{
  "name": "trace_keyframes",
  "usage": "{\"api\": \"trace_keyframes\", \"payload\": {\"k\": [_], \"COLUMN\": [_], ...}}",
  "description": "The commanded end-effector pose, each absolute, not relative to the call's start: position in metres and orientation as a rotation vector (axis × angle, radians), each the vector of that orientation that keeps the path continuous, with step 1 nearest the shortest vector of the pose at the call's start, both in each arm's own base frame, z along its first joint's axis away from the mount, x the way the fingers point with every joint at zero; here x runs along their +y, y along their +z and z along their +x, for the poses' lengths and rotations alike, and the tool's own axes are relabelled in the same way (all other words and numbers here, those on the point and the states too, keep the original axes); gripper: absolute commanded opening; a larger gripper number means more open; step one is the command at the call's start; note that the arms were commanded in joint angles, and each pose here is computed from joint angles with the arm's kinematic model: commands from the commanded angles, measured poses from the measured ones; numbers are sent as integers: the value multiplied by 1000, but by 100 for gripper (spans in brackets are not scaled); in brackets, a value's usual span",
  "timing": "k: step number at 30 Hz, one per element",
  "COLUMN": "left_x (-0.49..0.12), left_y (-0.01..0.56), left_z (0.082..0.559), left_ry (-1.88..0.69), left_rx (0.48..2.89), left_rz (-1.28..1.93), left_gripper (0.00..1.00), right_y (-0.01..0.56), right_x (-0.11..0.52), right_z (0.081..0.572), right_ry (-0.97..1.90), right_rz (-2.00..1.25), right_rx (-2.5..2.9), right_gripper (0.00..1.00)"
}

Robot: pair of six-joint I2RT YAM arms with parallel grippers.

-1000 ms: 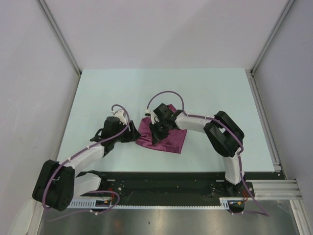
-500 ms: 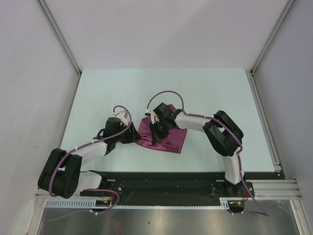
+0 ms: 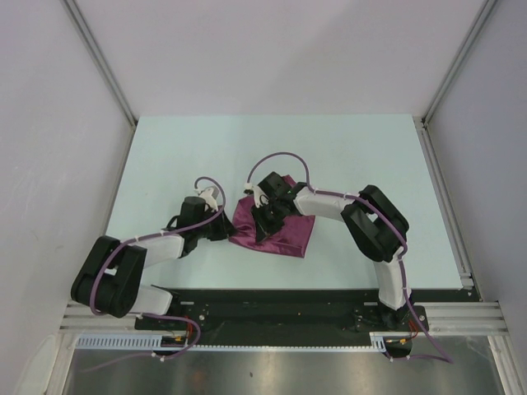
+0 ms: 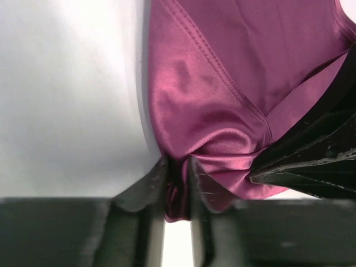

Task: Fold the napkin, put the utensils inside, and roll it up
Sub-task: Roll the napkin at the center of the board.

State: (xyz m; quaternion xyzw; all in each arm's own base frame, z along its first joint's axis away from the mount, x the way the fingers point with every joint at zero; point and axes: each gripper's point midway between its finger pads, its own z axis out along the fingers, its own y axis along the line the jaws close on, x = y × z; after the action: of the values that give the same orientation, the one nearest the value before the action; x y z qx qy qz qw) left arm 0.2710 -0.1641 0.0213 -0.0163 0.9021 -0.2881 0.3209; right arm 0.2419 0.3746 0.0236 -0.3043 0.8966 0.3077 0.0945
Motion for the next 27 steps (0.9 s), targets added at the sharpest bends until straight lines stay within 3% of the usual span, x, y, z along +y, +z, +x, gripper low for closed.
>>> {"api": "trace_keyframes", "payload": {"k": [1,4,10,15,27], "left_x": [-168,-167,-167,-169,-171], "left_y": [26,25,28,28,21], "left_z": [275,274,272,271,267], "left_ry": [-787,-779,-779,-781,-784], "left_rx": [2354,2366,2394,2460,2576], "left_rz": [-28,-25,-29,-39,-48], "left_gripper": [12,0,0,0,0], "right_y": [8,27,94,110,72], "right_x": [369,373,381,386,414], "right_z": [252,253,261,256,235], "right_ry": [828,860,876,694,515], "right_rz": [-893,-905,-952,-1068,-1323], "right_rx": [2672,2621,2377,2108,1919], "right_gripper": [20,27,51,77,76]}}
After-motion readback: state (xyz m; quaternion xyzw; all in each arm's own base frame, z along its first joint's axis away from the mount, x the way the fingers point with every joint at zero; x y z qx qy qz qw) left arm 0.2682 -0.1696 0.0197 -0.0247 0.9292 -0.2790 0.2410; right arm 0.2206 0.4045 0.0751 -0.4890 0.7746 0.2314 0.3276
